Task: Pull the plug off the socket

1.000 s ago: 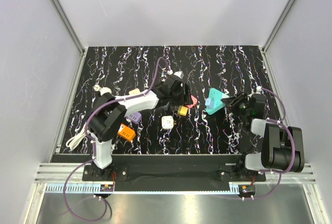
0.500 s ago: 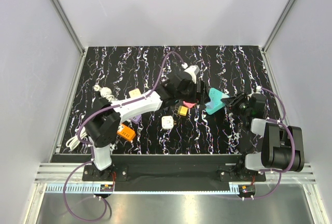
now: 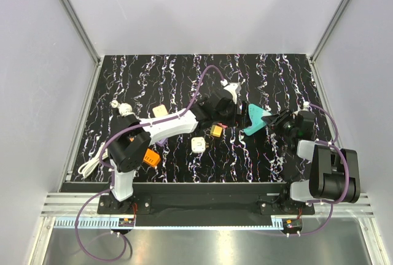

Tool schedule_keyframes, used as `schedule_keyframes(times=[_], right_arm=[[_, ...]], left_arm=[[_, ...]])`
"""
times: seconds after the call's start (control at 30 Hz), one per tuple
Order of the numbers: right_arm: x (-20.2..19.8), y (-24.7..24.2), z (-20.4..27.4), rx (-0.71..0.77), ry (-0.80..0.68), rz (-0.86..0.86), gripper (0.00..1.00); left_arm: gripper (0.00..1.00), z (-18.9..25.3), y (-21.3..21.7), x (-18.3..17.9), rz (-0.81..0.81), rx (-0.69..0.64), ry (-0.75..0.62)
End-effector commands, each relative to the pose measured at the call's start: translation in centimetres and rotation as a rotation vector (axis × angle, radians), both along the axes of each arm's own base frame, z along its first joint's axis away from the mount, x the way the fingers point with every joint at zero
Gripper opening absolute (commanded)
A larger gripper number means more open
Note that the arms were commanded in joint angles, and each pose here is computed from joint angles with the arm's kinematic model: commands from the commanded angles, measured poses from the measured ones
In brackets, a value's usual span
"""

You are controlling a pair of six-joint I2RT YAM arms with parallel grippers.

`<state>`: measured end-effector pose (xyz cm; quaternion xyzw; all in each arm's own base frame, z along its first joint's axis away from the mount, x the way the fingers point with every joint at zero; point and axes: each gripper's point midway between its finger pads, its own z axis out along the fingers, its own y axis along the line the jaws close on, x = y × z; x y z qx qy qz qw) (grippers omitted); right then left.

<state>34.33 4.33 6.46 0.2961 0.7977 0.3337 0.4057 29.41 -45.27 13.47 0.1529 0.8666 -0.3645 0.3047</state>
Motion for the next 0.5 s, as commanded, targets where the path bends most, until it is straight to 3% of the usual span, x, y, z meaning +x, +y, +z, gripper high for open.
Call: schedule_keyframes(times=[0.0,0.47], right_arm=[[-0.6,-0.4,-1.6,-0.037,0.053,0.002,0.00],[-0.5,-0.4,-1.3,-0.042,0.035,0.007,0.00]], left_arm=[[0.91,2.2,-0.7,0.7,-0.003,-0.040,-0.058],[0.88,-0.5,-2.1,2.1,-0.017,0.007,-0.061]])
